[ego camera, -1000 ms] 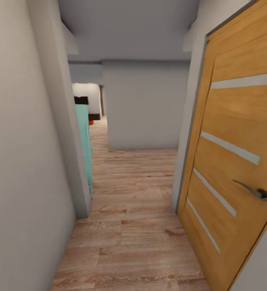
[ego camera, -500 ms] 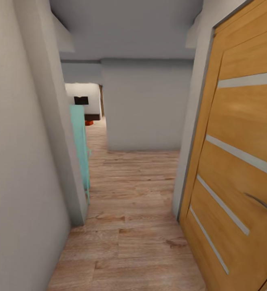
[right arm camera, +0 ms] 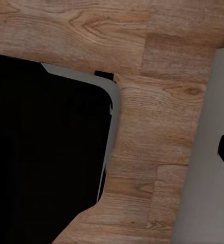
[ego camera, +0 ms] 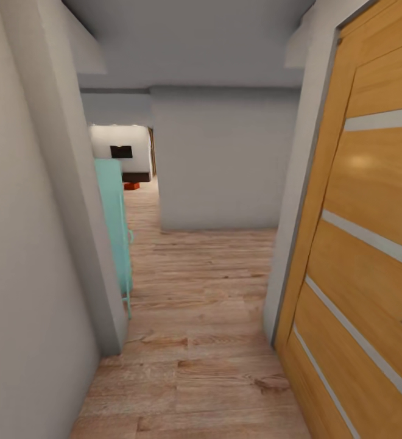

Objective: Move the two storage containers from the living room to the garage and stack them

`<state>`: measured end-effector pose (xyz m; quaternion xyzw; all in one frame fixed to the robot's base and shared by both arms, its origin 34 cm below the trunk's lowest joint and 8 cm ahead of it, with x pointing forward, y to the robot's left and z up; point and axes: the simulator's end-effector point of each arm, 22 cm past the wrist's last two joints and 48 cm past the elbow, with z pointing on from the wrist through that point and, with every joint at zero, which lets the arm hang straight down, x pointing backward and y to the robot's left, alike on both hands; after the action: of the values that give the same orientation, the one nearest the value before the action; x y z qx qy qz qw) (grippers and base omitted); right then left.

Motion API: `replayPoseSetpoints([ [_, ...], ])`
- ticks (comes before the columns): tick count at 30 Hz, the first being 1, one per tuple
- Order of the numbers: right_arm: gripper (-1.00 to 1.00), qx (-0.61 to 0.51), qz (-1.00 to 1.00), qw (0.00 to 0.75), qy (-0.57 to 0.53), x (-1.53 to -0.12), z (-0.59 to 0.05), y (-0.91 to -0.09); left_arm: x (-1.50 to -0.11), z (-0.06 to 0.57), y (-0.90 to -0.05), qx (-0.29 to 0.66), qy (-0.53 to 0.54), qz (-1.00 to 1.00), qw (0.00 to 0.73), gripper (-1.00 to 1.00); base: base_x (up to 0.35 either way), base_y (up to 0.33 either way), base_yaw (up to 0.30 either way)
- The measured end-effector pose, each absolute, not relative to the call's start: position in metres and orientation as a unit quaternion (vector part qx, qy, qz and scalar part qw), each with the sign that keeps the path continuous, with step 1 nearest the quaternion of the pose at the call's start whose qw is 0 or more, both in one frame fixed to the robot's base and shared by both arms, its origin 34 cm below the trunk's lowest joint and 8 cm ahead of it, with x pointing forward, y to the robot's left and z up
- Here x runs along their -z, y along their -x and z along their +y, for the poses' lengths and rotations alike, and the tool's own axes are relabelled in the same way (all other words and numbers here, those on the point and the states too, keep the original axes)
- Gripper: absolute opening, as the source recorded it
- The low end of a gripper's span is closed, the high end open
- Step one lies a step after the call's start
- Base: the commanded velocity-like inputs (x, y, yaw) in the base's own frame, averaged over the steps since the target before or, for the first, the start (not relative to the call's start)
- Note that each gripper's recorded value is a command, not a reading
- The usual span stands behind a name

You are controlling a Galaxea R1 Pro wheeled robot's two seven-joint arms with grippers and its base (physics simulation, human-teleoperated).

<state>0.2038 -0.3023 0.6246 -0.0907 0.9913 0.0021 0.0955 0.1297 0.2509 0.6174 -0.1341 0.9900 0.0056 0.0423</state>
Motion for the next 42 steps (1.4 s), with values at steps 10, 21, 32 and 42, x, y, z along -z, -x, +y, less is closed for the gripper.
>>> replayPoseSetpoints([
  [10,1.00,-0.003,0.991,0.094,0.094,-0.6245,-0.3013,-0.2037,-0.6174,0.2524,-0.1294,-0.007,0.135,0.990,0.042,1.00,0.322,0.000,0.000],
  [21,1.00,-0.004,0.991,0.093,0.095,-0.6244,-0.3008,-0.2030,-0.6174,0.2515,-0.1294,-0.006,0.134,0.990,0.042,1.00,0.323,0.000,0.000],
  [32,1.00,-0.005,0.991,0.094,0.095,-0.6245,-0.3007,-0.2033,-0.6175,0.2521,-0.1310,-0.007,0.135,0.990,0.046,1.00,0.323,0.000,0.000],
  [42,1.00,-0.003,0.991,0.097,0.097,-0.6248,-0.3018,-0.2046,-0.6175,0.2511,-0.1309,-0.006,0.135,0.990,0.045,1.00,0.323,0.000,0.000],
])
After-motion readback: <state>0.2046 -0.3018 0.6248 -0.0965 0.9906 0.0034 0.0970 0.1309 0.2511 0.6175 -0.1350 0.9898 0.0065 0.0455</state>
